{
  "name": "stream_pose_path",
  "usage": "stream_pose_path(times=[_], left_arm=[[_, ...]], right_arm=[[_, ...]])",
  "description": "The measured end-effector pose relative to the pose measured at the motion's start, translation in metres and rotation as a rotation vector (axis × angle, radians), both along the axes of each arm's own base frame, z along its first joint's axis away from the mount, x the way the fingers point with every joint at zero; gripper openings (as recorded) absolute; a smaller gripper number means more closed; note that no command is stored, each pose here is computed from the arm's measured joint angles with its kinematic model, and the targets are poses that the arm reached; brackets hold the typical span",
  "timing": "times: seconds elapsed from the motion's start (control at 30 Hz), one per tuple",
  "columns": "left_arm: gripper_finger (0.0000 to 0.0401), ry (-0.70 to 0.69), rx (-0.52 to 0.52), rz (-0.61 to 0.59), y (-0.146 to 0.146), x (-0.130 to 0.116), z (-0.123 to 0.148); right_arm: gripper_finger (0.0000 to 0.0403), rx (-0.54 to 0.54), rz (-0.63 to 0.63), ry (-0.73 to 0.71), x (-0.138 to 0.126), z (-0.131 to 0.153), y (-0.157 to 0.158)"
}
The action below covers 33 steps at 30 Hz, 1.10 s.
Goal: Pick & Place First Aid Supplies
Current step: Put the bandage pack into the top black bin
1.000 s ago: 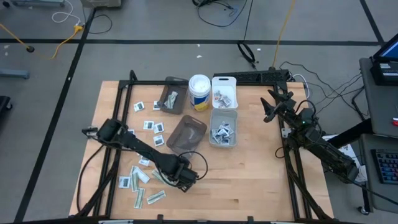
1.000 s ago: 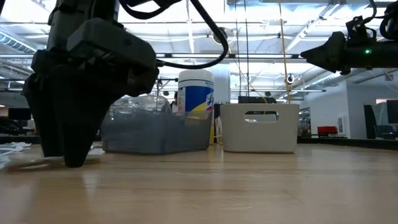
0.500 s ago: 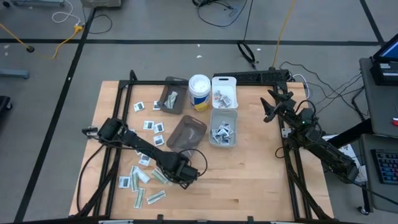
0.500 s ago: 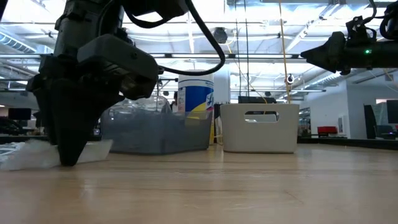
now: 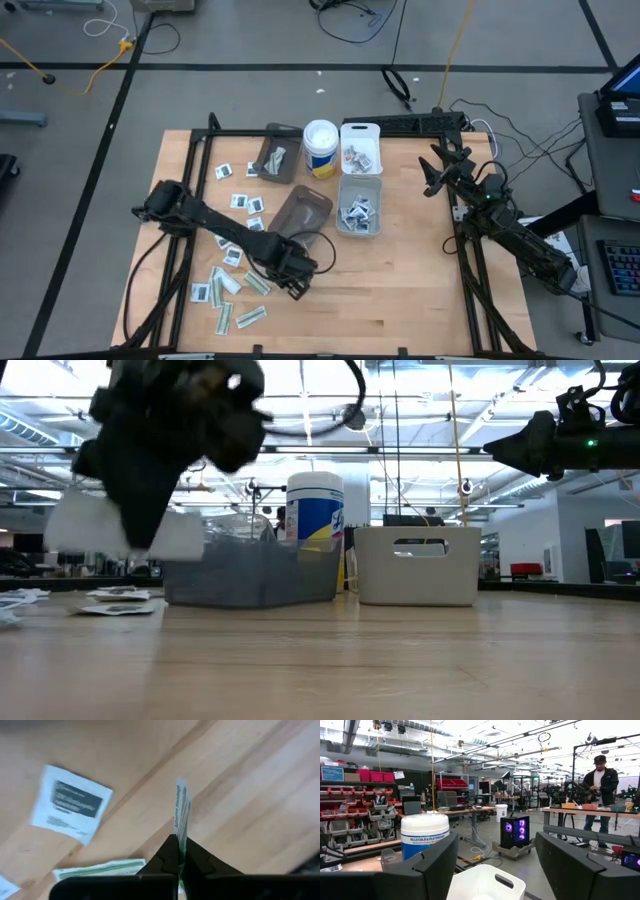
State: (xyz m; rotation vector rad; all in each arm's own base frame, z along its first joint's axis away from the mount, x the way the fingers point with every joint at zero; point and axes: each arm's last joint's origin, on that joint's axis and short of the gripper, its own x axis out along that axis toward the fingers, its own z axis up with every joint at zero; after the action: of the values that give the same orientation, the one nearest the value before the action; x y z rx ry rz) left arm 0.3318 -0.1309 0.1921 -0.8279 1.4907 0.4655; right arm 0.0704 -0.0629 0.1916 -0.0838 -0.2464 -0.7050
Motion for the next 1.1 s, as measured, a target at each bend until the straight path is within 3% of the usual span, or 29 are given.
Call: stream_pose_path(times=[0.3, 0.5, 0.83, 1.1], left_arm=[[0.0003, -0.034, 0.016, -0.020, 0.024, -0.027, 0.052], [0.0002, -0.026, 0.032, -0.050, 0.041, -0.042, 0.072], [0.0001, 0.044, 0.045, -0.073, 0.140, -0.048, 0.078], [0.0001, 0.023, 0.044, -0.008, 0.221, -0.064, 0.078]], right_arm=[[0.0263, 0.001, 0.000, 0.000, 0.000, 0.000, 0.000], [0.0263, 0.000, 0.000, 0.000, 0.000, 0.000, 0.000], [0.0263, 0.000, 0.000, 0.000, 0.000, 0.000, 0.000], [0.0263, 0.001, 0.000, 0.000, 0.000, 0.000, 0.000]])
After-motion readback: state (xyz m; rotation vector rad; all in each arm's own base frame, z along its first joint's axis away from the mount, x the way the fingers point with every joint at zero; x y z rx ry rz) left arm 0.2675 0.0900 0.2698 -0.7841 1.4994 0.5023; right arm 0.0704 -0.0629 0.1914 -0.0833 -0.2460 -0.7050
